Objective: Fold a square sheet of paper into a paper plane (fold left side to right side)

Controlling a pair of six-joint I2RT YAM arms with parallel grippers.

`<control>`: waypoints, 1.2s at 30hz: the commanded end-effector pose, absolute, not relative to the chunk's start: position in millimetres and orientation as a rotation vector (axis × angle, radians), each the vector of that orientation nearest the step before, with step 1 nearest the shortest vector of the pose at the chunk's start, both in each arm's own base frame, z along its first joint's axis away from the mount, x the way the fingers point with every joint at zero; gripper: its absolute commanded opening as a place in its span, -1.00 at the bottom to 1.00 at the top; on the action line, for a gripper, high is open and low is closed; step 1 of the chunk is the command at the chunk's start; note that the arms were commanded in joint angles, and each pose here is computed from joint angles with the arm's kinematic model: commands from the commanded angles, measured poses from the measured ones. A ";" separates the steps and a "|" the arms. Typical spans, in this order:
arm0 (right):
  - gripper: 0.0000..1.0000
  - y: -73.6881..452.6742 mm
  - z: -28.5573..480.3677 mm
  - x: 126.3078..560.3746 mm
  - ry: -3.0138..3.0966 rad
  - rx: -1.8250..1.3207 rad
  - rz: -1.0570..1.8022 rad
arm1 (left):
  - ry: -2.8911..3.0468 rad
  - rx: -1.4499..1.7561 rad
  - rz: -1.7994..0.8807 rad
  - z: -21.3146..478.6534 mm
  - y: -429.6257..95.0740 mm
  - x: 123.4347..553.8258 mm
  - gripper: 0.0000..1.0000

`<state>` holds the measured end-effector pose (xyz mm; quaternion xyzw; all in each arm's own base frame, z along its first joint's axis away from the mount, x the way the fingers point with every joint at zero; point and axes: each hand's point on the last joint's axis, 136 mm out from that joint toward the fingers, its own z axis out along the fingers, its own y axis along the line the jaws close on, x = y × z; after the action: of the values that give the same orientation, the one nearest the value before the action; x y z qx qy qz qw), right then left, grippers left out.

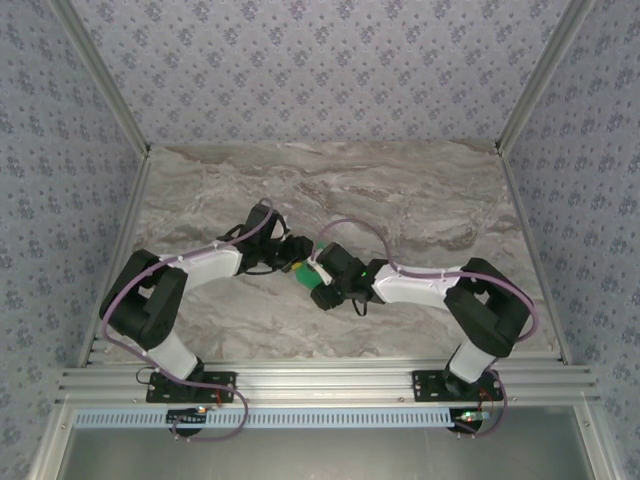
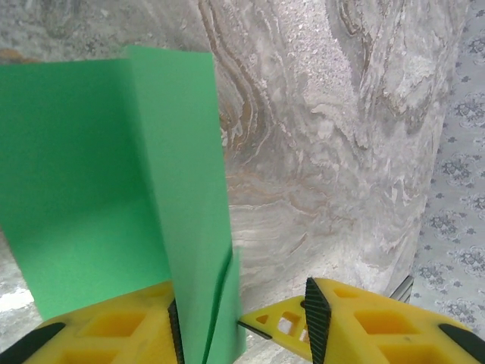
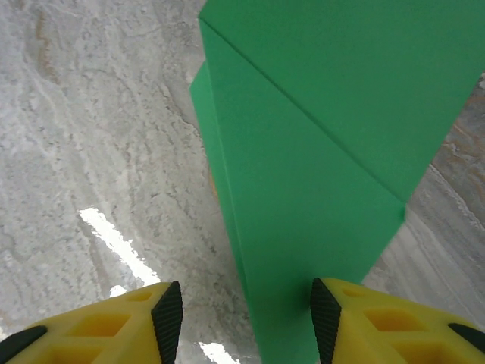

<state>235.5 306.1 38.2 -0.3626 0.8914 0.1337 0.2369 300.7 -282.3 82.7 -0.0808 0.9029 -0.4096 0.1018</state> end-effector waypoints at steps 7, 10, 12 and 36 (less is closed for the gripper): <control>-0.11 306.3 33.4 249.4 2.428 -1.001 0.225 | 2.653 -0.199 -1.256 103.2 -292.0 302.0 -0.09; -0.19 305.1 31.6 250.4 2.433 -0.997 0.211 | 2.658 -0.197 -1.252 102.8 -291.7 301.5 -0.09; -0.26 304.2 31.3 251.4 2.433 -0.992 0.202 | 2.660 -0.196 -1.246 102.6 -291.2 301.5 -0.09; -0.23 305.5 42.2 254.6 2.356 -0.989 0.157 | 2.663 -0.309 -1.222 100.4 -277.8 309.6 -0.14</control>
<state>248.9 303.8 33.7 -0.3719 0.8859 0.0670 0.2689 307.2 -277.8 88.3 -0.1021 0.9034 -0.4057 0.0942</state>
